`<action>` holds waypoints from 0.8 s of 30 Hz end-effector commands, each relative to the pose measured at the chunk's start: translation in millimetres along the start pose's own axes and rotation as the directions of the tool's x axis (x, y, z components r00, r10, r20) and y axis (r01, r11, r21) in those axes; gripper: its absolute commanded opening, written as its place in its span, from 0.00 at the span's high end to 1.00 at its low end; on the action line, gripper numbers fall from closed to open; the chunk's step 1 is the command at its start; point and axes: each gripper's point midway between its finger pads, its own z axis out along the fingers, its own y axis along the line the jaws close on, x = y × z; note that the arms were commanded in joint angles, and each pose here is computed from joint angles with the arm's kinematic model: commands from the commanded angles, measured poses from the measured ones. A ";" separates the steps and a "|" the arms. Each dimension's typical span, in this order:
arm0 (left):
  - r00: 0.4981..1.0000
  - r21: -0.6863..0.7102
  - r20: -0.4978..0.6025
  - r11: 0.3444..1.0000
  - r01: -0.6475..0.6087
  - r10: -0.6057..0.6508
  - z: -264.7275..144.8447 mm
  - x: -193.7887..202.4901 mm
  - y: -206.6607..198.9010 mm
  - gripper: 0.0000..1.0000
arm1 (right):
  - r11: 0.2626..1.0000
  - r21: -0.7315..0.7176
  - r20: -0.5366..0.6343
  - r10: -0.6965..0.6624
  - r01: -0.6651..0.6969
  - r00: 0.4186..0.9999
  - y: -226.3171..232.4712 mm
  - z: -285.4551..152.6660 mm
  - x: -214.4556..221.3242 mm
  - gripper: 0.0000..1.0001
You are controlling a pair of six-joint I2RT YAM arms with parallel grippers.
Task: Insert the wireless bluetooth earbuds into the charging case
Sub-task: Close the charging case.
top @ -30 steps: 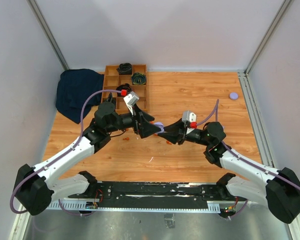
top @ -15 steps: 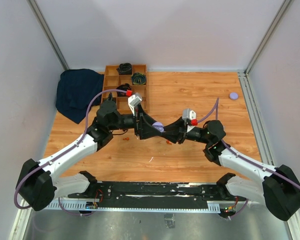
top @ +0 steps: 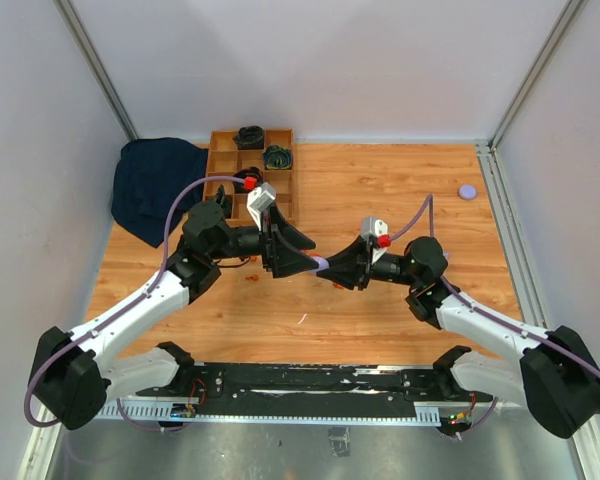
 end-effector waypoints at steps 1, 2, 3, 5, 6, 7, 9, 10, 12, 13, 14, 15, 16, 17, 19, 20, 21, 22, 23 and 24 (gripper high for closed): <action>0.998 -0.069 0.030 0.997 -0.047 0.049 -8.9 -14.3 3.1 0.25 | 0.998 0.058 -0.032 0.034 -0.032 0.999 -13.8 -7.3 -1.1 0.97; 0.998 -0.132 0.034 0.990 -0.051 0.056 -12.0 -17.0 11.2 0.22 | 0.996 0.076 -0.049 0.048 -0.044 0.998 -17.0 -9.3 1.4 0.97; 0.997 -0.239 0.050 0.970 -0.050 0.064 -17.2 -22.1 26.2 0.20 | 0.993 0.105 -0.068 0.069 -0.061 0.995 -21.2 -11.7 4.7 0.97; 0.995 -0.402 0.057 0.914 -0.055 0.085 -31.8 -29.3 46.4 0.15 | 0.980 0.172 -0.111 0.119 -0.098 0.987 -31.7 -18.3 13.9 0.99; 0.994 -0.482 0.062 0.874 -0.053 0.095 -41.3 -32.6 56.6 0.13 | 0.971 0.207 -0.131 0.148 -0.119 0.980 -37.0 -22.3 18.6 0.99; 0.992 -0.553 0.070 0.832 -0.050 0.106 -51.3 -36.6 64.9 0.12 | 0.959 0.245 -0.147 0.180 -0.141 0.973 -42.9 -26.9 23.6 0.99; 0.989 -0.678 0.080 0.734 -0.037 0.124 -73.6 -42.9 79.0 0.10 | 0.930 0.321 -0.169 0.241 -0.178 0.956 -54.9 -37.3 32.7 0.99; 0.987 -0.730 0.086 0.683 -0.029 0.134 -85.0 -46.2 84.5 0.09 | 0.911 0.360 -0.173 0.277 -0.201 0.945 -61.1 -43.6 37.7 0.99; 0.985 -0.803 0.078 0.595 -0.030 0.155 -105.2 -49.4 91.1 0.06 | 0.866 0.433 -0.165 0.349 -0.250 0.923 -73.8 -56.2 46.3 0.98; 0.983 -0.834 0.074 0.551 -0.031 0.167 -115.3 -51.3 93.4 0.03 | 0.835 0.474 -0.152 0.390 -0.279 0.908 -81.0 -62.9 50.5 0.98; 0.981 -0.860 0.066 0.509 -0.036 0.181 -125.0 -53.1 95.3 0.01 | 0.802 0.514 -0.147 0.433 -0.305 0.889 -87.3 -70.2 57.0 0.98; 0.980 -0.881 0.054 0.471 -0.045 0.194 -133.4 -54.5 96.7 0.01 | 0.774 0.548 -0.139 0.459 -0.318 0.877 -95.2 -76.3 60.8 0.98; 0.977 -0.898 0.041 0.437 -0.056 0.211 -141.6 -56.4 96.9 0.01 | 0.741 0.583 -0.132 0.490 -0.332 0.862 -102.6 -83.1 66.0 0.98; 0.973 -0.914 0.029 0.401 -0.067 0.228 -150.3 -58.2 96.8 0.01 | 0.704 0.618 -0.128 0.529 -0.350 0.839 -109.0 -90.1 74.4 0.98; 0.966 -0.941 0.009 0.330 -0.079 0.258 -165.8 -60.9 99.0 0.01 | 0.644 0.667 -0.103 0.576 -0.373 0.811 -123.5 -100.9 83.0 0.98; 0.961 -0.951 0.001 0.298 -0.085 0.276 -173.0 -62.2 99.6 0.01 | 0.612 0.691 -0.084 0.596 -0.385 0.798 -132.4 -107.3 86.2 0.97; 0.956 -0.962 -0.006 0.261 -0.086 0.293 -180.6 -62.6 101.4 0.01 | 0.585 0.711 -0.069 0.610 -0.391 0.789 -141.7 -111.8 88.6 0.97; 0.953 -0.967 -0.012 0.238 -0.088 0.304 -185.3 -61.6 103.2 0.01 | 0.558 0.729 -0.057 0.627 -0.396 0.777 -149.4 -116.4 93.1 0.97; 0.949 -0.972 -0.013 0.217 -0.086 0.316 -189.9 -60.8 104.5 0.01 | 0.529 0.747 -0.043 0.643 -0.403 0.765 -158.2 -120.9 97.4 0.97; 0.946 -0.975 -0.012 0.206 -0.083 0.324 -192.5 -59.2 106.0 0.01 | 0.507 0.758 -0.032 0.657 -0.410 0.754 -166.1 -124.5 100.8 0.97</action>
